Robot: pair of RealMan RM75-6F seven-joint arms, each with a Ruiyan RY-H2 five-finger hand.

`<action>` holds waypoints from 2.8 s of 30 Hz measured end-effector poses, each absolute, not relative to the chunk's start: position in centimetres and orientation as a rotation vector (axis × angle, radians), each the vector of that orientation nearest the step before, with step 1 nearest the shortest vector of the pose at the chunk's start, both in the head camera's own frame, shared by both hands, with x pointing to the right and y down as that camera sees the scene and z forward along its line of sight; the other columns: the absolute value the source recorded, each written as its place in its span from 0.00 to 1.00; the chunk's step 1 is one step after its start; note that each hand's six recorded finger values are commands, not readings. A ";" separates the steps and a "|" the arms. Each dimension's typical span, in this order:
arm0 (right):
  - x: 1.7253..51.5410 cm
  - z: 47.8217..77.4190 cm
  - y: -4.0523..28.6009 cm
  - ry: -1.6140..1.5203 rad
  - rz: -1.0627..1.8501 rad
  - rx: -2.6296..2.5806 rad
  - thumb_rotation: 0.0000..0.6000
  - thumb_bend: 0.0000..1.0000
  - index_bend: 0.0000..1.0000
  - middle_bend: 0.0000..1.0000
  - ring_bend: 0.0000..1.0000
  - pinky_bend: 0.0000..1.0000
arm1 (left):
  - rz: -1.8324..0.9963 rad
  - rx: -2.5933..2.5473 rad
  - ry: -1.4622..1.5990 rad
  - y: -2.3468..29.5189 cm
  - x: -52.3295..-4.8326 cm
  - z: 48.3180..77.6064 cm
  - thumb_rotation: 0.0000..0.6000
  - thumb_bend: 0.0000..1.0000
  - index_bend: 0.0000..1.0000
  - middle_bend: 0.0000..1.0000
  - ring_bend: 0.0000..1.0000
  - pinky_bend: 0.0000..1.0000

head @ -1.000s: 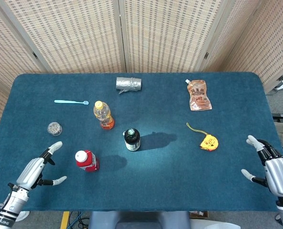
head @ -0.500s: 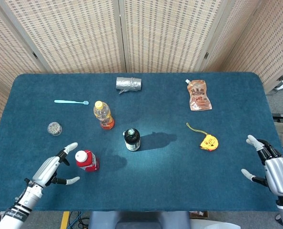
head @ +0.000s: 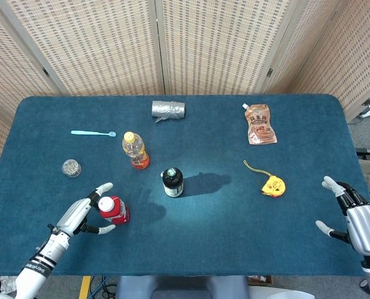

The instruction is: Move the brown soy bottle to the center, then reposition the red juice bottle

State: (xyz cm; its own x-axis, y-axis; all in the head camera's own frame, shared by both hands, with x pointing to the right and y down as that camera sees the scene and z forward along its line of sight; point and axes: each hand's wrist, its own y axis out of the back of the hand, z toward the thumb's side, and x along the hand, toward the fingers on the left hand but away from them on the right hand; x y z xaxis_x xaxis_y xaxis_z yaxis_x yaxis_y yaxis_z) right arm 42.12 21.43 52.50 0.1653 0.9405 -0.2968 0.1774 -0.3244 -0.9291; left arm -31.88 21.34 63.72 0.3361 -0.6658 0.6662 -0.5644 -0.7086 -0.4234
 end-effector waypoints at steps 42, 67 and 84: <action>42.6 52.4 21.2 -1.102 1.221 -1.662 1.00 0.00 0.12 0.26 0.18 0.43 | -1.321 -2.393 1.400 20.2 -29.9 65.6 1.00 0.12 0.52 0.52 0.39 0.49; 44.2 49.9 21.5 -1.128 1.219 -1.607 1.00 0.00 0.12 0.26 0.18 0.43 | -1.040 -2.471 1.263 21.6 -23.1 60.7 1.00 0.12 0.53 0.52 0.39 0.49; 46.7 47.3 22.6 -1.148 1.306 -1.550 1.00 0.00 0.13 0.27 0.18 0.43 | -0.946 -2.536 1.141 22.6 -20.3 60.1 1.00 0.12 0.52 0.52 0.39 0.49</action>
State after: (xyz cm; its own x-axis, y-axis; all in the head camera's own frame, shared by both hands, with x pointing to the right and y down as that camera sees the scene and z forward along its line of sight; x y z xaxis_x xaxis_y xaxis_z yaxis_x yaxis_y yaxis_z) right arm 46.74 22.61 47.34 0.0591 0.9605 -0.2720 0.1469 -0.2779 -0.9493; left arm -20.33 22.58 60.07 0.4962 -0.7289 0.4716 -0.5982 -0.6808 -0.4228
